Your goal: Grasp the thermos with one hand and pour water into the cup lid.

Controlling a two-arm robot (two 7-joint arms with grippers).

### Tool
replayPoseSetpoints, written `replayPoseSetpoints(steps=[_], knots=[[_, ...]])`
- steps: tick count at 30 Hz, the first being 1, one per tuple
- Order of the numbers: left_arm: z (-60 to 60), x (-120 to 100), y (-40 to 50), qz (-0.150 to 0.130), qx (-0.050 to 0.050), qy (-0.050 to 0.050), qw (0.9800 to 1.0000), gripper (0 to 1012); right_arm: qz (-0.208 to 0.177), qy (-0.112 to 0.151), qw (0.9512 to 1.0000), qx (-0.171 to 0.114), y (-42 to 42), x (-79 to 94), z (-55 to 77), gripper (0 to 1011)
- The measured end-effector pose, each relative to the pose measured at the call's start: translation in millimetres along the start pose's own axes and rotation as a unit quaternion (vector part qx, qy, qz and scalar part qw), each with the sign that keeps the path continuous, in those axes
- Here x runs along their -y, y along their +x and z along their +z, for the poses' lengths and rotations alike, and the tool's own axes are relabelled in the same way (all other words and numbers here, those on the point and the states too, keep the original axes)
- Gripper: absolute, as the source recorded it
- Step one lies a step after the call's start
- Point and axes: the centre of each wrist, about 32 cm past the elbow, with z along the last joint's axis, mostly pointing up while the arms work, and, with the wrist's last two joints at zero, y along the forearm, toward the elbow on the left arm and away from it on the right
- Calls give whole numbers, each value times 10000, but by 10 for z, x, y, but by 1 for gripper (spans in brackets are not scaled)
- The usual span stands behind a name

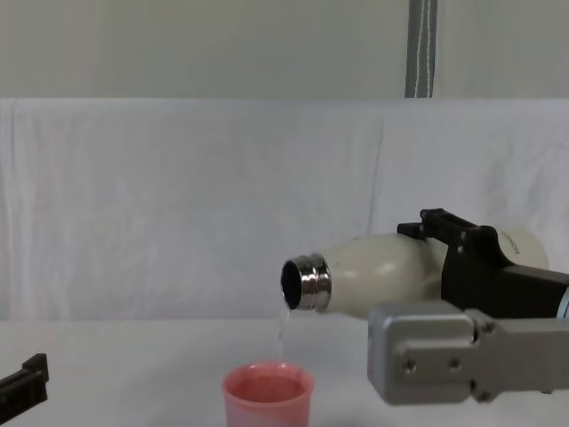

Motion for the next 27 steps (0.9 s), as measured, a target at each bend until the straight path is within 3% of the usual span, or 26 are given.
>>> replayPoseSetpoints(steps=[5,17,21,24,27], knots=[[0,0,0,1,0,0,10000,1001,-48,53,9992,-403,3,2,8,947],[0,0,0,0,0,0,10000,1001,-100,202,9944,-1036,6,29,58,947],[0,0,0,0,0,0,10000,1001,-154,277,9889,-1453,1,42,69,947],[0,0,0,0,0,0,10000,1001,-256,333,9798,-1955,-1,52,62,947],[0,0,0,0,0,0,10000,1001,-326,362,9725,-2279,5,58,53,947]])
